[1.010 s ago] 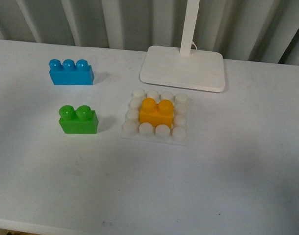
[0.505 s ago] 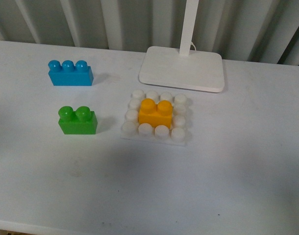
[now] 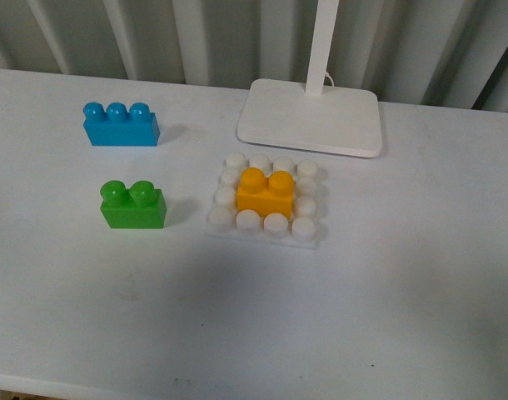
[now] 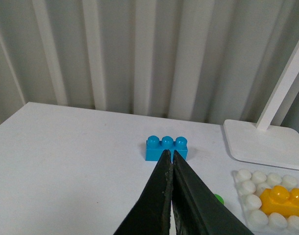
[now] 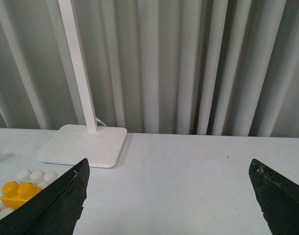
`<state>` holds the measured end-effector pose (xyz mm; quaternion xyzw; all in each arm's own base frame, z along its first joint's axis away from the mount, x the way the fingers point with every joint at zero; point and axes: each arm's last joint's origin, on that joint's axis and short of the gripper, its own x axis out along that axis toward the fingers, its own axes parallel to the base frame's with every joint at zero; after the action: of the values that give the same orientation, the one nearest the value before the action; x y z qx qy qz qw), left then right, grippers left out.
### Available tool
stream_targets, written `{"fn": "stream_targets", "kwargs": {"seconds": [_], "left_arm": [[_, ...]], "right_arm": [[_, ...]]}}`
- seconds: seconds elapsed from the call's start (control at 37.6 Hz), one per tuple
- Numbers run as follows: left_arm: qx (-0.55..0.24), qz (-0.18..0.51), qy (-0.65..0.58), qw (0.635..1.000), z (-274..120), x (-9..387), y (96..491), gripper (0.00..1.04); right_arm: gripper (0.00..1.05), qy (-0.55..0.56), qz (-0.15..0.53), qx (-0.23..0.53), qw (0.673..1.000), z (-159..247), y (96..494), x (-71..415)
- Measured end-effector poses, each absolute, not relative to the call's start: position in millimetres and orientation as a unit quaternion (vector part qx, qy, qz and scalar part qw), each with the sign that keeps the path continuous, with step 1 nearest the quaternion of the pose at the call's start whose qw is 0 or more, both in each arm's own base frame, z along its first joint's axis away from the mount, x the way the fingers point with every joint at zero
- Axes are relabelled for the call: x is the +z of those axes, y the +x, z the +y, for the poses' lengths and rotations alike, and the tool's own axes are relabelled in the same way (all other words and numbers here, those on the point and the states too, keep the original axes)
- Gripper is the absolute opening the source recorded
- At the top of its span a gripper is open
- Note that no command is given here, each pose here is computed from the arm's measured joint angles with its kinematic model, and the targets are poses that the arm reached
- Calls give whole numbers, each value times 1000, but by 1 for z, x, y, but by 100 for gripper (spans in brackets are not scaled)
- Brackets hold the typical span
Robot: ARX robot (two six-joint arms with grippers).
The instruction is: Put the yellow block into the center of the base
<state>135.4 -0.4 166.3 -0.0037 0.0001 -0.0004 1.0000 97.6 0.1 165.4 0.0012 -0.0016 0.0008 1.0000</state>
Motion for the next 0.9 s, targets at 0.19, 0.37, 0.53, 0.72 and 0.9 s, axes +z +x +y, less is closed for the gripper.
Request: {"fn": "stream_targets", "kwargs": {"seconds": [0.19,0.37,0.53,0.72,0.9], "left_arm": [[0,-4,-4,1000,0,169,128,4],[0,-6,-4,1000,0,170,121,4],[0,-7,-4,1000,0,170,117,4],[0,-7,-4,1000,0,170,113,4],[0,-7,-4,1000,0,170,109,4]], "right_arm": [[95,1,-2,1,1000,0,98,165],[95,1,-2,1,1000,0,98,165],[95,1,-2,1,1000,0,98,165],[95,1,-2,1,1000,0,98,165],[95,1,-2,1,1000,0,98,165]]}}
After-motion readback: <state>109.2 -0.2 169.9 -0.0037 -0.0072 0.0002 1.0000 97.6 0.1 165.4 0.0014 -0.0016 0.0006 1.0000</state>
